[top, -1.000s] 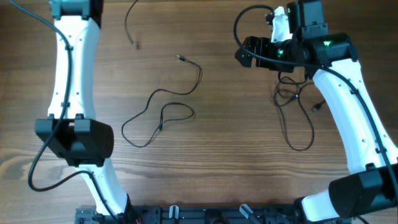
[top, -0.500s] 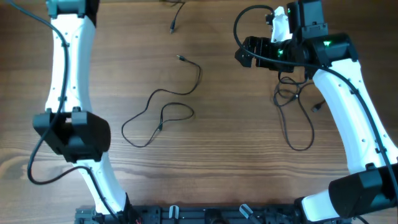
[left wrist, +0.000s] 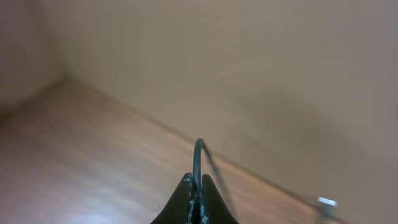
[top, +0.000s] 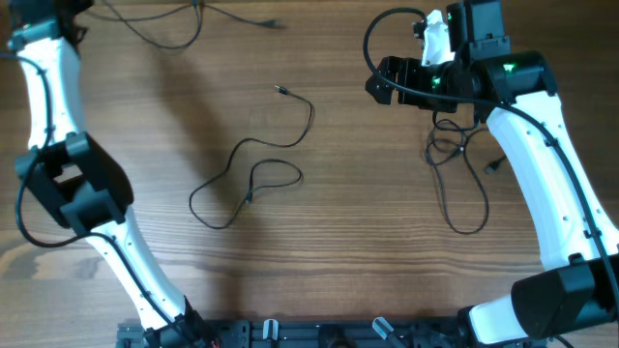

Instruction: Untangle cables

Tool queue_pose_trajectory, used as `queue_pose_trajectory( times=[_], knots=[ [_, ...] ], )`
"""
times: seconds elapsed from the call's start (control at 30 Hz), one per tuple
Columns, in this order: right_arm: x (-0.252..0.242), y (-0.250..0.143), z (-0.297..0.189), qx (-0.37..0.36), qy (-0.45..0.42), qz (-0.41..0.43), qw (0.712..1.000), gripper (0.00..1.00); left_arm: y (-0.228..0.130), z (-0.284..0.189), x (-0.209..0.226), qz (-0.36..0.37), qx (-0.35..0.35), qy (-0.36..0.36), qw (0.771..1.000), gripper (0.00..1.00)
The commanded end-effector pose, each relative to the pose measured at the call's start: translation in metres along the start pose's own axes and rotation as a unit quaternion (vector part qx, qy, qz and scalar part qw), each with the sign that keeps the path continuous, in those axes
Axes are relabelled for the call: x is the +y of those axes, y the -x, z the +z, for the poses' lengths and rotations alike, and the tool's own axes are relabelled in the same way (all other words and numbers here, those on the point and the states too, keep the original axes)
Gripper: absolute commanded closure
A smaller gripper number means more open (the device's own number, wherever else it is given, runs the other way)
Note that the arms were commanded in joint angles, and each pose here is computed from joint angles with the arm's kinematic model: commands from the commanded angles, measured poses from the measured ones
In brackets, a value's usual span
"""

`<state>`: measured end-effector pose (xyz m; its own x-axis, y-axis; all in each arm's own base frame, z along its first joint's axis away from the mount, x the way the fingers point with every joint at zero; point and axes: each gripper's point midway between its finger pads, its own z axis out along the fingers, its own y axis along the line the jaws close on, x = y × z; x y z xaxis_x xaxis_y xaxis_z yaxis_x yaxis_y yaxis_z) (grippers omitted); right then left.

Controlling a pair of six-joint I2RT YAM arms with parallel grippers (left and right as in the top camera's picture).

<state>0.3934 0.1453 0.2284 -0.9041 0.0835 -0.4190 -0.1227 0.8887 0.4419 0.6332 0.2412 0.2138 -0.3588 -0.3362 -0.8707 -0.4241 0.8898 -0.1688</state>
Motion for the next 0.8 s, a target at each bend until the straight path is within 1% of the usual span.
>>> queue_pose_trajectory(
  times=[0.0, 0.13, 0.2, 0.23, 0.3, 0.37, 0.4, 0.43, 0.47, 0.53, 0.57, 0.6, 0.67, 0.73, 0.77],
  knots=[
    [-0.001, 0.001, 0.002, 0.000, -0.003, 0.002, 1.000, 0.00, 0.000, 0.007, 0.076, 0.012, -0.002, 0.080, 0.997, 0.94],
    [-0.001, 0.001, 0.002, 0.000, -0.003, 0.002, 1.000, 0.00, -0.005, 0.009, 0.123, -0.004, 0.003, 0.110, 0.994, 0.92],
    [-0.001, 0.001, 0.002, 0.000, -0.003, 0.002, 1.000, 0.00, -0.003, 0.010, 0.140, -0.009, -0.007, 0.119, 0.993, 0.91],
    [-0.001, 0.001, 0.002, 0.000, -0.003, 0.002, 1.000, 0.00, 0.001, 0.009, 0.146, -0.011, -0.015, 0.122, 0.992, 0.91],
    [-0.001, 0.001, 0.002, 0.000, -0.003, 0.002, 1.000, 0.00, 0.012, 0.008, 0.153, -0.012, -0.037, 0.125, 0.991, 0.94],
    [-0.001, 0.001, 0.002, 0.000, -0.003, 0.002, 1.000, 0.00, 0.024, 0.006, 0.155, -0.012, -0.060, 0.125, 0.990, 0.92],
    [-0.001, 0.001, 0.002, 0.000, -0.003, 0.002, 1.000, 0.00, 0.025, 0.006, 0.155, -0.012, -0.063, 0.124, 0.990, 0.85],
    [-0.001, 0.001, 0.002, 0.000, -0.003, 0.002, 1.000, 0.00, 0.025, 0.006, 0.154, -0.012, -0.063, 0.124, 0.990, 0.74],
    [-0.001, 0.001, 0.002, 0.000, -0.003, 0.002, 1.000, 0.00, 0.023, 0.006, 0.154, -0.014, -0.059, 0.123, 0.990, 0.69],
    [-0.001, 0.001, 0.002, 0.000, -0.003, 0.002, 1.000, 0.00, 0.013, 0.010, 0.148, -0.015, -0.040, 0.114, 0.993, 0.66],
    [-0.001, 0.001, 0.002, 0.000, -0.003, 0.002, 1.000, 0.00, 0.007, 0.012, 0.144, -0.015, -0.030, 0.107, 0.994, 0.60],
    [-0.001, 0.001, 0.002, 0.000, -0.003, 0.002, 1.000, 0.00, 0.000, 0.014, 0.139, -0.015, -0.016, 0.093, 0.995, 0.49],
    [-0.001, 0.001, 0.002, 0.000, -0.003, 0.002, 1.000, 0.00, -0.019, 0.020, 0.125, -0.017, 0.016, 0.060, 0.998, 0.34],
    [-0.001, 0.001, 0.002, 0.000, -0.003, 0.002, 1.000, 0.00, -0.036, 0.027, 0.117, -0.019, 0.039, 0.041, 0.998, 0.26],
    [-0.001, 0.001, 0.002, 0.000, -0.003, 0.002, 1.000, 0.00, -0.044, 0.031, 0.116, -0.019, 0.049, 0.041, 0.998, 0.25]
  ],
)
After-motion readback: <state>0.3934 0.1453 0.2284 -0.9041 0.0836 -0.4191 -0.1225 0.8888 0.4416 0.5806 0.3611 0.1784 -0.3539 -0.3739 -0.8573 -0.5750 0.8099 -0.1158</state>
